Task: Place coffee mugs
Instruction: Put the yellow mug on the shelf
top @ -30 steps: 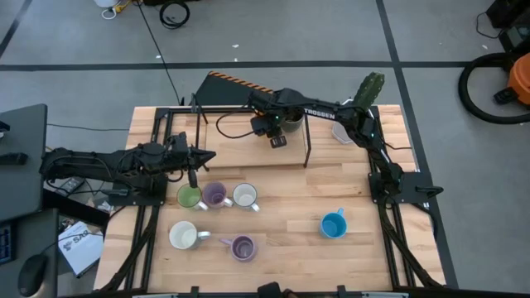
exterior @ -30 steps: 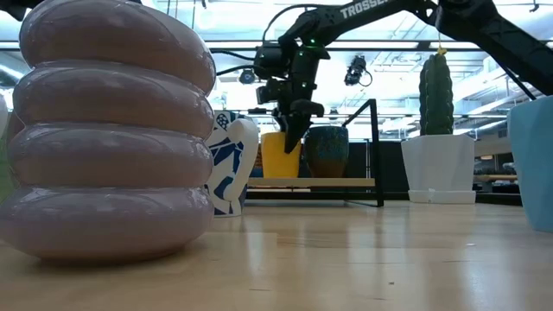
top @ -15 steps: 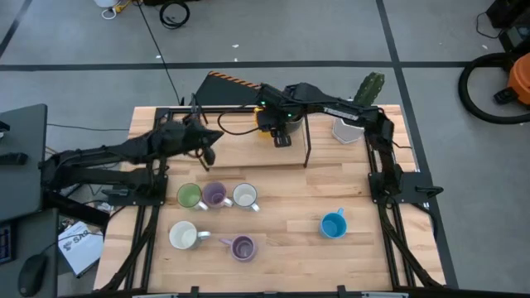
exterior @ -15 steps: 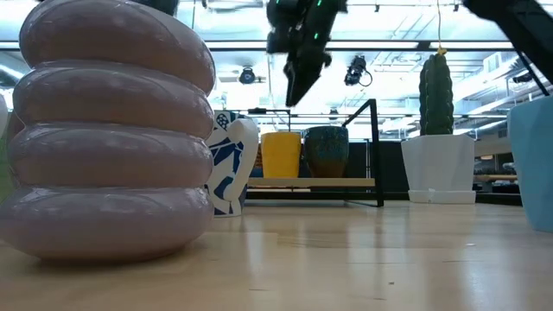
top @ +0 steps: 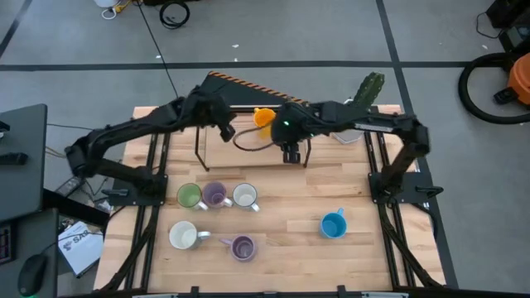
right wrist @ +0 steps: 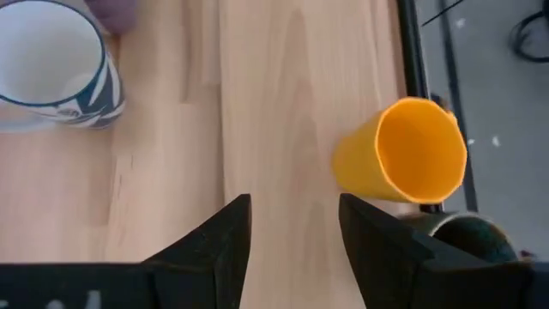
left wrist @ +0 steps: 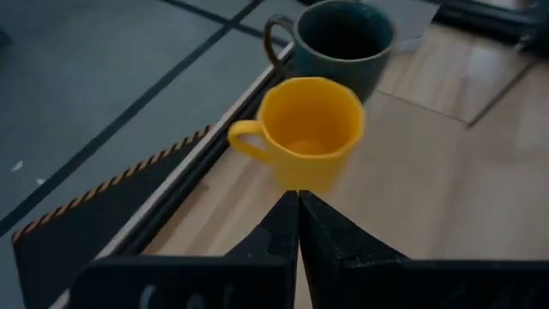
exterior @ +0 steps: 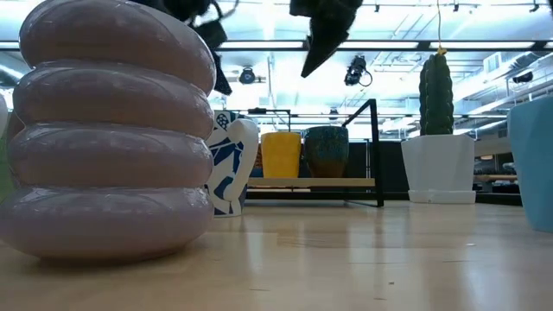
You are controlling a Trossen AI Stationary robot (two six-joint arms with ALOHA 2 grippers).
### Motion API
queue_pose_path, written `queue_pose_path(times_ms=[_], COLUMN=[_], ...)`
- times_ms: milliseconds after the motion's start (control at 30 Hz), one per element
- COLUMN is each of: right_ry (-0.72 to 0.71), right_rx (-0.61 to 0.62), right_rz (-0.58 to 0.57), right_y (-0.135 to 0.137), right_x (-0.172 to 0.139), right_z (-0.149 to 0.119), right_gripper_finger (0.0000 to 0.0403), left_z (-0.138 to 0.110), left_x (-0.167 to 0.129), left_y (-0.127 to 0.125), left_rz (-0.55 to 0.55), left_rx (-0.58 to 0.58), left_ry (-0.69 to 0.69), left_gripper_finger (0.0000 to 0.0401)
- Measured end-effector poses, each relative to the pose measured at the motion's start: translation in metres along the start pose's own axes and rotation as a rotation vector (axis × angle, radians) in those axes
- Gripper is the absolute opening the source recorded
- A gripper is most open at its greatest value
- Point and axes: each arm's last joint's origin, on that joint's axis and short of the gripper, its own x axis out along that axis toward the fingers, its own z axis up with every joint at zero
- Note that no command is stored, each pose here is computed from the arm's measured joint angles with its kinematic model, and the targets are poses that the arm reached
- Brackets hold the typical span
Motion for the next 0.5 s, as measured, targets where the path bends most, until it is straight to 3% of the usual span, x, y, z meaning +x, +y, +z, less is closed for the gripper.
queue_pose_path(times_ms=[267, 500], right_ry=[-0.184, -0.225], right_rx=[0.063, 0.062], right_rz=[-0.040, -0.075], right_y=[0.033, 0.059], right_x=[-0.009, -0.024], right_z=[-0.042, -0.048], right_gripper_finger=[0.0183, 0.0183], left_z=[0.002, -0.003], left_x=[0.061, 0.112], left_y=[0.032, 0.051], left_rz=[0.056, 0.011], left_rx=[0.209, 0.276], left_ry=[0.079, 0.147], left_gripper_finger=[0.0016, 0.0016])
